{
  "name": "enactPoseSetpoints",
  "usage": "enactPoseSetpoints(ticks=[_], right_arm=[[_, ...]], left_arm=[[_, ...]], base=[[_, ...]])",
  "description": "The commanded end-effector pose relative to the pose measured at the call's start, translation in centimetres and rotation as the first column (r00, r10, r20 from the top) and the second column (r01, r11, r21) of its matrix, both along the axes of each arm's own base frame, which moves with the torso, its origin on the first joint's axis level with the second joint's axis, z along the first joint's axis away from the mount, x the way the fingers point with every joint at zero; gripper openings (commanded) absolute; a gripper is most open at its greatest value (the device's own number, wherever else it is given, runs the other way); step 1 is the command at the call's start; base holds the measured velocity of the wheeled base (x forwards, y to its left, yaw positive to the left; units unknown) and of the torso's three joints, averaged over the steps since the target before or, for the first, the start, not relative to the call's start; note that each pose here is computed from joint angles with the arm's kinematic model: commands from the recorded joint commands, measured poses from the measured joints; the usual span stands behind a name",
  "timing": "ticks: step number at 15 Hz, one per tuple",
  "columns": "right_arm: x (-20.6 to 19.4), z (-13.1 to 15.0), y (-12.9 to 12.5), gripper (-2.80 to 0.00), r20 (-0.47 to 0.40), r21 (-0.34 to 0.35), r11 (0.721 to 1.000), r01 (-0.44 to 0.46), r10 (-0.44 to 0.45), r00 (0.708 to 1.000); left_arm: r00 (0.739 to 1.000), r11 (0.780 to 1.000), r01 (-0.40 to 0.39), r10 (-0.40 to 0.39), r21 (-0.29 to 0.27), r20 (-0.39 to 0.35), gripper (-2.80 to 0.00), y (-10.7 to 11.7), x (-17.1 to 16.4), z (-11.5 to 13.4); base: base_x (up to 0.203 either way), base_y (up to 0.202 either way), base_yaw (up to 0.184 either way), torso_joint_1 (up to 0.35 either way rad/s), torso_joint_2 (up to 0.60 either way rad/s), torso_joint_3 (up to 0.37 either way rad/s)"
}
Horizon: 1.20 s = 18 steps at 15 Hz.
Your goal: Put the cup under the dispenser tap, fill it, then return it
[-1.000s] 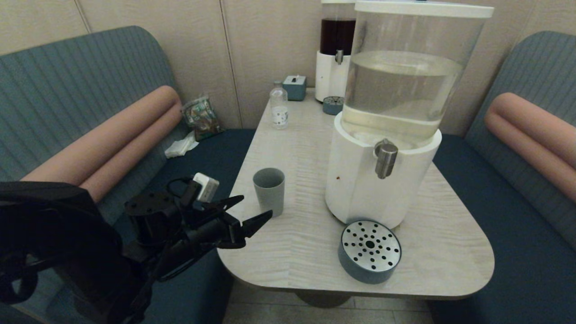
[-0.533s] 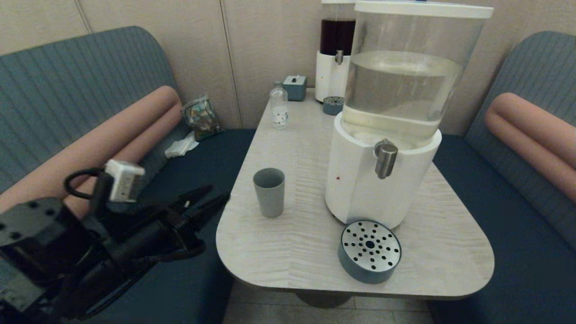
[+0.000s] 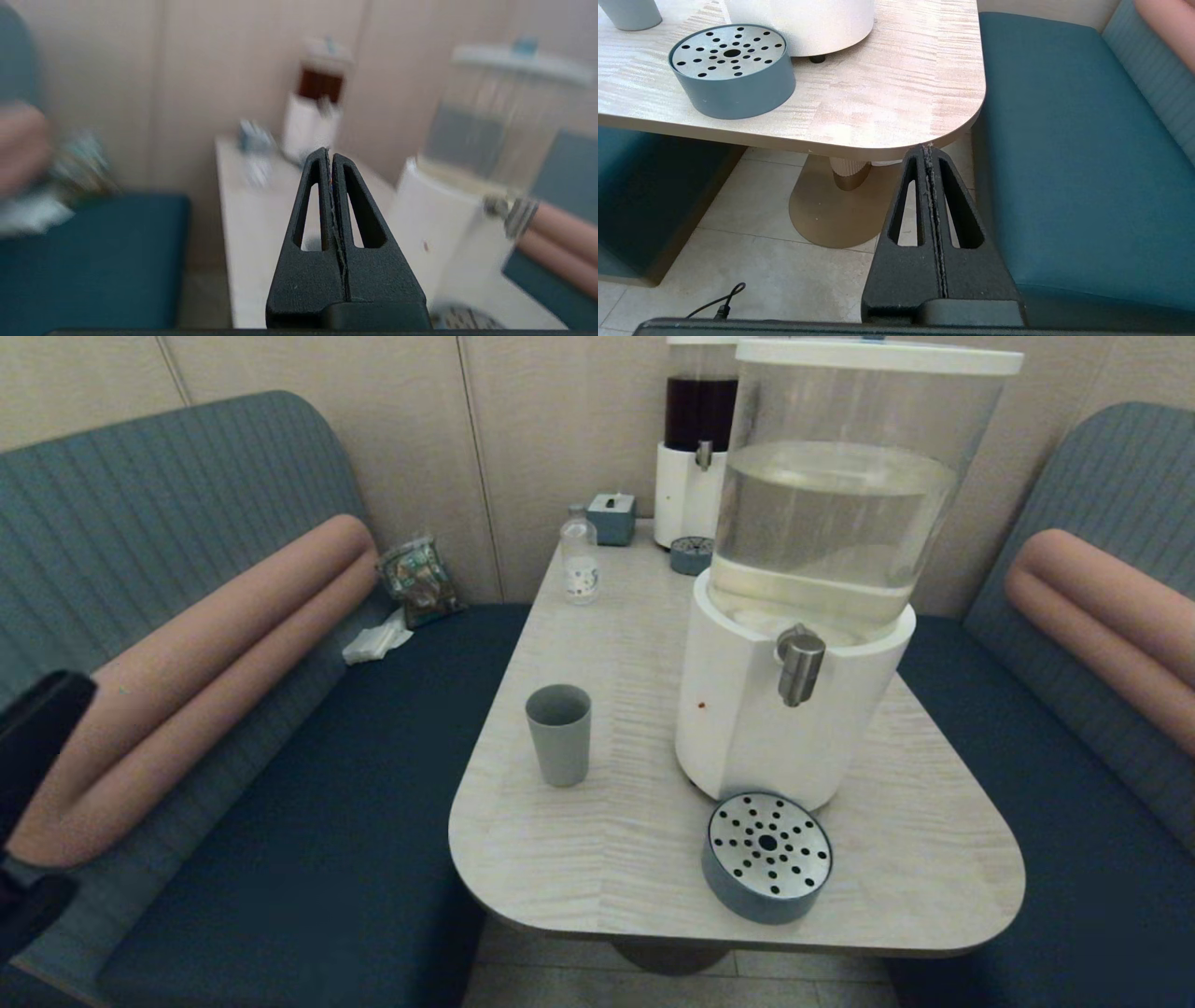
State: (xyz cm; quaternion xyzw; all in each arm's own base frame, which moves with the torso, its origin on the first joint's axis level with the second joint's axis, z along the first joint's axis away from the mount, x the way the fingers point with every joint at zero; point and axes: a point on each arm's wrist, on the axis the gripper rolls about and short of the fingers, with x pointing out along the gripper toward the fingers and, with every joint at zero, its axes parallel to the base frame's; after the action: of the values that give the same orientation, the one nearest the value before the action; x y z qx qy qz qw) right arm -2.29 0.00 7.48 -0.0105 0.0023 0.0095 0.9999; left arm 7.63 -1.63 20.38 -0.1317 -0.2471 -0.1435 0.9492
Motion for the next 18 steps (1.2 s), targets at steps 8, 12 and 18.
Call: enactPoseSetpoints(ticks=[8, 12, 18], right_arm=[[0.0, 0.0, 0.0, -2.8, 0.002, 0.0, 1.0, -0.001, 0.001, 1.0], [0.0, 0.0, 0.0, -2.8, 0.003, 0.0, 1.0, -0.001, 0.001, 1.0], [0.0, 0.0, 0.0, -2.8, 0.003, 0.0, 1.0, -0.001, 0.001, 1.0]], left_arm=[[0.97, 0.966, -0.165, 0.195, 0.197, -0.144, -2.8, 1.5, -11.2, -6.6], [0.88, 0.921, -0.198, 0.318, 0.336, -0.353, -2.8, 1.5, -9.9, -12.0], [0.833, 0.917, -0.206, 0.347, 0.341, -0.431, -2.8, 1.6, -9.9, -12.9]], base=[[0.0, 0.0, 0.0, 0.0, 0.0, 0.0], [0.0, 0.0, 0.0, 0.0, 0.0, 0.0], [0.0, 0.0, 0.0, 0.0, 0.0, 0.0]])
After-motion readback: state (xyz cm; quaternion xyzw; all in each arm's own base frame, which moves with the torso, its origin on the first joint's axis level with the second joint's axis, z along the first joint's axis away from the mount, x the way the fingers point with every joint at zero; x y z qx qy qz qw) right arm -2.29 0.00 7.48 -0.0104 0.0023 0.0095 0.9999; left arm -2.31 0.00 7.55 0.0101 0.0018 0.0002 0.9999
